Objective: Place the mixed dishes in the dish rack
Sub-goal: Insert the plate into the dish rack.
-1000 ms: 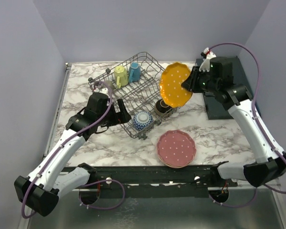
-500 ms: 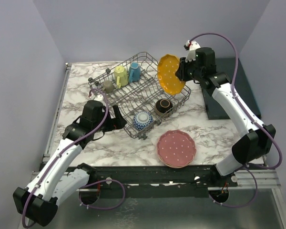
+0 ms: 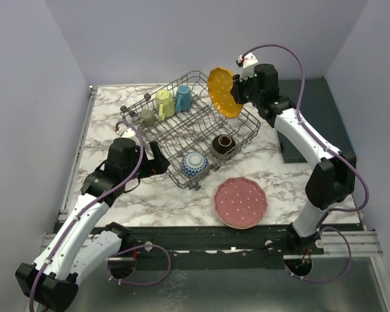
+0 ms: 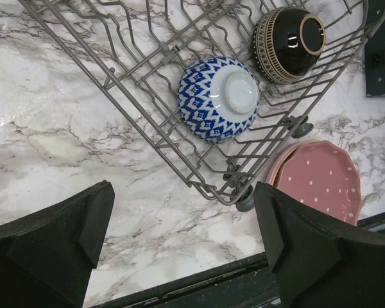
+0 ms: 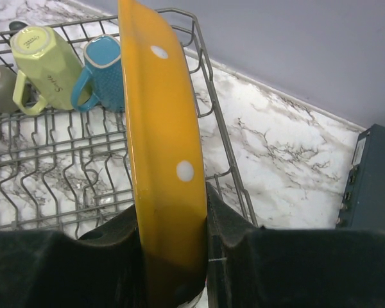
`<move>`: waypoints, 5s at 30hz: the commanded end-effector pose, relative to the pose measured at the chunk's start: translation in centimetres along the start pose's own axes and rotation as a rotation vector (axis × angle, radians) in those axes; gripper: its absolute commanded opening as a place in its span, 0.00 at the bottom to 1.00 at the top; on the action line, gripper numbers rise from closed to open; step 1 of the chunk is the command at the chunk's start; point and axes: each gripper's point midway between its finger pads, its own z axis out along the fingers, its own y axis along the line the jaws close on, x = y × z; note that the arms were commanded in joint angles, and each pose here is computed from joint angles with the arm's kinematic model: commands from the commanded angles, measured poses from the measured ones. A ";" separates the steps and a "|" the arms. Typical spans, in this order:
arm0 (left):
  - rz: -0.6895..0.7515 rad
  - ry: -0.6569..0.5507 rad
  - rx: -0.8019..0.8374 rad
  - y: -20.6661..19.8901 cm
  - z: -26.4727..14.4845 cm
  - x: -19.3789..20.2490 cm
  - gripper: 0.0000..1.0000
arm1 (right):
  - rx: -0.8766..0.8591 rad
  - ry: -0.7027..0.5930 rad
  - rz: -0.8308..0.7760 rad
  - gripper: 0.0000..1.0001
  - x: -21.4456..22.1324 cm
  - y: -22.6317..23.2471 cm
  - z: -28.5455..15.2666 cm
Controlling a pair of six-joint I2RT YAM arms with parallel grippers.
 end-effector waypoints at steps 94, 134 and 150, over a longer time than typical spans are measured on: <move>-0.026 -0.047 -0.064 2.3 0.5 -1.6 0.99 | 0.178 0.022 -0.146 0.21 7.1 3.4 12.5; -0.015 -0.014 -0.005 1.4 0.7 -1.0 0.98 | 0.066 -0.050 0.206 1.00 -0.7 5.1 -2.8; -0.014 0.012 0.120 -1.1 -0.2 -0.4 0.93 | 0.039 0.171 0.350 0.98 8.4 5.8 -17.4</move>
